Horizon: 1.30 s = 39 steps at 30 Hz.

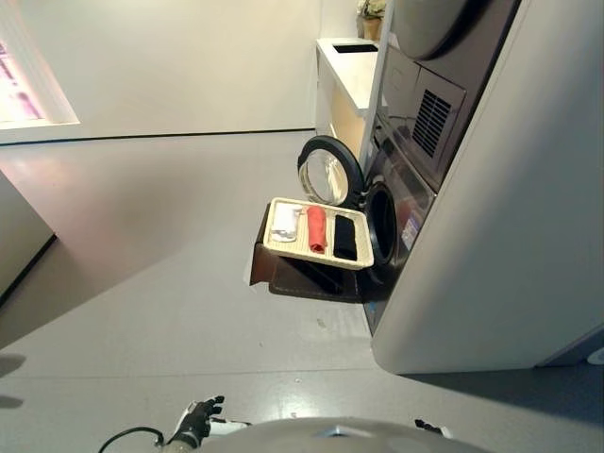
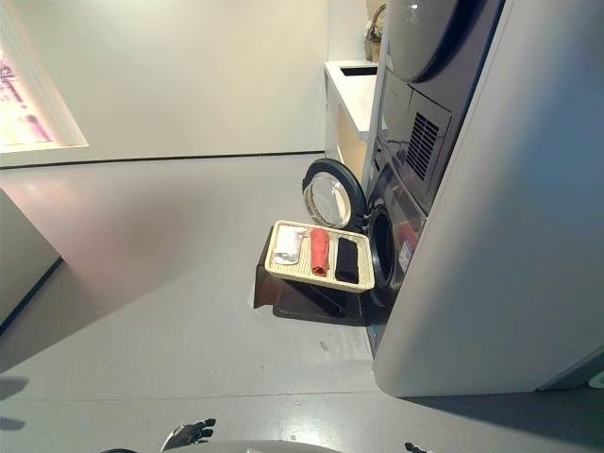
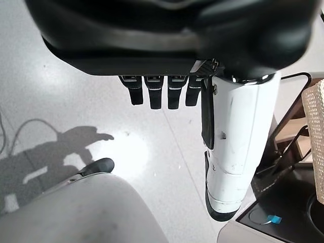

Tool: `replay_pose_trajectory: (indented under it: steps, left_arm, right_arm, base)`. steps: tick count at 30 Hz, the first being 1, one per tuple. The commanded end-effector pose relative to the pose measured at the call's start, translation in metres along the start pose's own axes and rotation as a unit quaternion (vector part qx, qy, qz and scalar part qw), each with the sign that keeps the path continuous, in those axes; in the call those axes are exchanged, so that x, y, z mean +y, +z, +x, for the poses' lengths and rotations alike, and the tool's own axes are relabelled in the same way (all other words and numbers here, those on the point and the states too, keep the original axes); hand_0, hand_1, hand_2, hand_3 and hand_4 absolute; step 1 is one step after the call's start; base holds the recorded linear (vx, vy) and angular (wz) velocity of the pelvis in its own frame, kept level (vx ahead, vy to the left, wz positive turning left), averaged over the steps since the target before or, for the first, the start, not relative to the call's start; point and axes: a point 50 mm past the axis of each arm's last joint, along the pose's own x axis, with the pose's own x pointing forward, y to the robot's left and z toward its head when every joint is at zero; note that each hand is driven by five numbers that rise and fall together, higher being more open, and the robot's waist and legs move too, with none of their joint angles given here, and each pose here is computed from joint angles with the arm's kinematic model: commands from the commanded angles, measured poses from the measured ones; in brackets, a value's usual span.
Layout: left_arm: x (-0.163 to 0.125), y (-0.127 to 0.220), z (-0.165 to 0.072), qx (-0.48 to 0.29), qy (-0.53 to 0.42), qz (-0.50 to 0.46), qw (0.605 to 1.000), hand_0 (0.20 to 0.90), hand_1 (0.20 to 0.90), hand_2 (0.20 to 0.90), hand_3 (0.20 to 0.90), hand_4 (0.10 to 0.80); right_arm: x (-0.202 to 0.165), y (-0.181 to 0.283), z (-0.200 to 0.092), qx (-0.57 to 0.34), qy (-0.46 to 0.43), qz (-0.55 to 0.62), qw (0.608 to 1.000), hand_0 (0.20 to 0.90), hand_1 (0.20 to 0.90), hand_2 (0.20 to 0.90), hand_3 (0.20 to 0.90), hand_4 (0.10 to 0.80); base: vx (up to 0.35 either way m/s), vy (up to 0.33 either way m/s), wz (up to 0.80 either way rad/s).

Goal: Pick up the clothes and place them into the washing machine

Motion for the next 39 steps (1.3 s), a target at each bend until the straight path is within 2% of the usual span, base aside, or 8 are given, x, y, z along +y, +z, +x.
replay_pose_trajectory:
  steps: [1,9,14,21,27,39]
  left_arm:
    - [-0.003,0.014,0.005,-0.009,0.004,-0.013,1.000,0.900,0.900,0.900,0.900,0.800]
    - [-0.007,0.014,0.005,-0.007,-0.010,-0.025,1.000,0.900,0.900,0.900,0.900,0.800]
    - [-0.007,0.013,0.005,-0.002,-0.016,0.006,1.000,0.900,0.900,0.900,0.900,0.800]
    - [-0.004,0.019,0.005,-0.018,-0.002,-0.042,0.999,0.900,0.900,0.900,0.900,0.800]
    - [-0.002,0.028,0.007,-0.033,0.003,-0.042,0.999,0.900,0.900,0.900,0.900,0.800]
    - [0.019,0.052,0.011,-0.069,0.030,-0.038,0.996,0.900,0.900,0.900,0.900,0.800]
  right_arm:
    - [-0.008,0.028,0.008,-0.036,-0.011,-0.003,0.999,0.900,0.900,0.900,0.900,0.800]
    - [-0.007,0.027,0.008,-0.034,-0.003,-0.006,0.999,0.900,0.900,0.900,0.900,0.800]
    - [-0.006,0.029,0.008,-0.035,0.002,-0.011,0.999,0.900,0.900,0.900,0.900,0.800]
    - [-0.006,0.027,0.009,-0.025,0.000,0.008,1.000,0.900,0.900,0.900,0.900,0.800]
    - [-0.009,0.036,0.011,-0.036,-0.007,0.016,0.999,0.900,0.900,0.900,0.900,0.800]
    - [-0.020,0.053,0.015,-0.048,-0.028,0.070,0.996,0.900,0.900,0.900,0.900,0.800]
  base:
    - [0.000,0.000,0.00]
    - [0.000,0.000,0.00]
    - [0.000,0.000,0.00]
    - [0.014,0.026,-0.01]
    - [0.020,0.070,0.00]
    - [0.074,0.118,-0.01]
